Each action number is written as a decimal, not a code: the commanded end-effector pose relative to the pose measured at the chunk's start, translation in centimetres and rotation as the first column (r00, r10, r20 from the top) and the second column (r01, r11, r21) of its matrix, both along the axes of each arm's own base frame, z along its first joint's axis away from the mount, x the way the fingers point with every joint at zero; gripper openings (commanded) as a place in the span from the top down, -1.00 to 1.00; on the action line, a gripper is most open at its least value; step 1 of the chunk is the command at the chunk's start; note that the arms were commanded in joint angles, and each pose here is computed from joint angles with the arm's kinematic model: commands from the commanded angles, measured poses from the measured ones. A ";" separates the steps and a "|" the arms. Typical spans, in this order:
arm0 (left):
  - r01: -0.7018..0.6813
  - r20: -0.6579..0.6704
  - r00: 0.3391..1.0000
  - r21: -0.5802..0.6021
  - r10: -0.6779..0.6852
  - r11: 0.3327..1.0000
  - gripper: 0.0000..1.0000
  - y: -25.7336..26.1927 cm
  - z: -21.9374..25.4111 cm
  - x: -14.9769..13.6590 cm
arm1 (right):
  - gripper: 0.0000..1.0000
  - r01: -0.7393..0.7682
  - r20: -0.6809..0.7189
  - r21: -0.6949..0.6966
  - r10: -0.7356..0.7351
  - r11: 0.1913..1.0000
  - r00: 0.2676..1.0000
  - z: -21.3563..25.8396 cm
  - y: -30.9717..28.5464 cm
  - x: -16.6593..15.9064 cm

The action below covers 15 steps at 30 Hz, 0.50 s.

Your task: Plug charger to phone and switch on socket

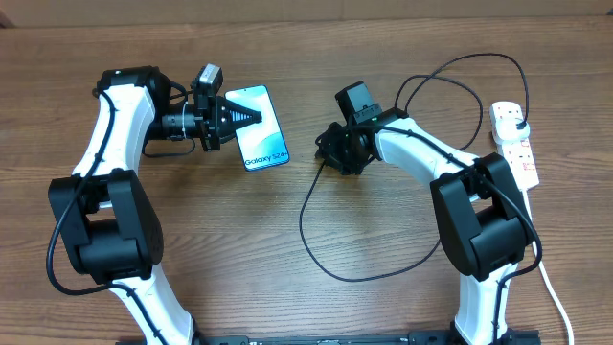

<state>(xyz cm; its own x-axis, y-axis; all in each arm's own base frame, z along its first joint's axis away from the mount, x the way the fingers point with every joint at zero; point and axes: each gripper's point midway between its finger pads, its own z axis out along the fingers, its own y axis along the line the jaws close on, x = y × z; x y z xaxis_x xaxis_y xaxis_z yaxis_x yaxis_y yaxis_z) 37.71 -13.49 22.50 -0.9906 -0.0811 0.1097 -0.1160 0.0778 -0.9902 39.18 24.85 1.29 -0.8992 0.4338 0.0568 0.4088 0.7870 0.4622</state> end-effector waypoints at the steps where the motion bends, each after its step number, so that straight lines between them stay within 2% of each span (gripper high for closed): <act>1: -0.008 0.037 0.999 -0.030 0.009 1.000 0.92 -0.1 1.8 0.0 | 0.41 0.007 0.026 -0.027 -0.006 1.000 1.000 0.1 0.2 0.6; 15: -0.001 0.037 0.999 -0.001 0.001 1.000 0.91 -0.1 1.3 -0.2 | 0.46 -0.001 -0.019 -0.113 -0.001 0.994 1.000 -3.6 -0.2 -0.4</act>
<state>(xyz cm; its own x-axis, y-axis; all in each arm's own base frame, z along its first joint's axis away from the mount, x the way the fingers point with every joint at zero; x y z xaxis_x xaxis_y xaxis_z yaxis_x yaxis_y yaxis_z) 37.67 -13.47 22.29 -0.9911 -0.0789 0.1069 -0.1139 0.0901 -0.9894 39.41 25.36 0.49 -0.9034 0.4285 0.0127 0.3918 0.8132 0.4304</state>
